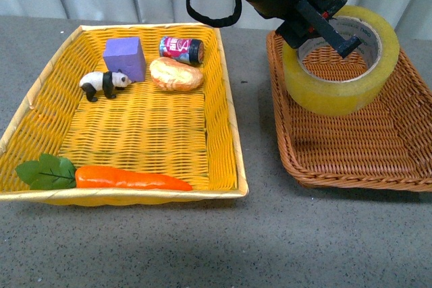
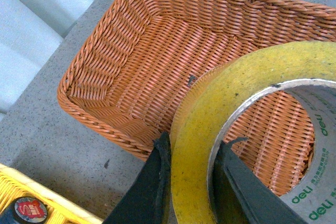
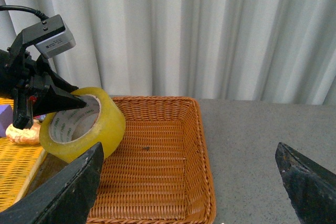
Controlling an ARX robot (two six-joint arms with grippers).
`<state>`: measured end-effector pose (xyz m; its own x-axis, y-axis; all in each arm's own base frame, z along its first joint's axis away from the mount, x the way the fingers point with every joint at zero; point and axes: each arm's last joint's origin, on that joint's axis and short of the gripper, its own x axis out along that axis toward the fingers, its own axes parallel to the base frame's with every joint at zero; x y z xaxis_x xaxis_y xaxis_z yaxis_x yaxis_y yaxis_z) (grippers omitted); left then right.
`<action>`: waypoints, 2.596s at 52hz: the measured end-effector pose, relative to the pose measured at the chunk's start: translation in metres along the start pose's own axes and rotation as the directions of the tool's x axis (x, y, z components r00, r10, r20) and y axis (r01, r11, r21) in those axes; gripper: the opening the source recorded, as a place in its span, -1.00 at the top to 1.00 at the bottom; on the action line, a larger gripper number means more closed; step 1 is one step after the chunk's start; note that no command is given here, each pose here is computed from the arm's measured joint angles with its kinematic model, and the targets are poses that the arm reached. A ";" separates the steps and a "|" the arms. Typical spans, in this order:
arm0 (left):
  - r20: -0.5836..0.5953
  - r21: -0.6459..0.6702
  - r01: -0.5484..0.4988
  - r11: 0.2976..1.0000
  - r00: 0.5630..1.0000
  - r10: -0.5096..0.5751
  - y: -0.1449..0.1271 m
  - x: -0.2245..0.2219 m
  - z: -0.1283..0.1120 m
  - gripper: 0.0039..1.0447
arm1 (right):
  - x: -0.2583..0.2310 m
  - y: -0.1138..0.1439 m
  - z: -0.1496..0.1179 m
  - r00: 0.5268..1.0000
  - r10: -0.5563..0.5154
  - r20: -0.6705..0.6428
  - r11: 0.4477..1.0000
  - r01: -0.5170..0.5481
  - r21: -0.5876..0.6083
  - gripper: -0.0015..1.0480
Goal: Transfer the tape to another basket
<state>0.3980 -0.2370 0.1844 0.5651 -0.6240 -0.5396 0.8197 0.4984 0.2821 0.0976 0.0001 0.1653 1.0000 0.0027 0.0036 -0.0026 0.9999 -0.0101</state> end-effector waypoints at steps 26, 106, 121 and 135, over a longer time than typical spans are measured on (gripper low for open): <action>-0.001 -0.001 -0.003 1.000 1.000 0.003 0.001 0.000 0.000 0.69 | 0.039 -0.012 0.020 0.893 -0.314 -0.324 0.947 0.267 -0.181 -0.83; -0.027 -0.074 -0.060 0.995 0.998 0.058 0.008 -0.002 -0.004 0.69 | 0.284 0.054 0.027 0.527 0.338 -0.780 0.825 -0.564 -0.023 -0.11; -0.040 -0.126 -0.078 0.989 0.996 0.073 0.010 -0.001 -0.008 0.69 | 0.293 0.058 0.026 0.507 0.352 -0.787 0.860 -0.507 0.058 0.57; 0.014 -0.180 0.035 0.983 0.999 -0.033 0.009 -0.002 -0.004 0.33 | 0.295 0.055 0.022 0.514 0.297 -0.805 0.886 -0.462 0.032 0.78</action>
<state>0.4037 -0.2292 0.1852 0.5388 -0.6486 -0.5376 0.8091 0.5762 0.1157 0.3927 0.0558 0.1878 0.5158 0.2903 -0.8060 -0.4647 0.8852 0.0214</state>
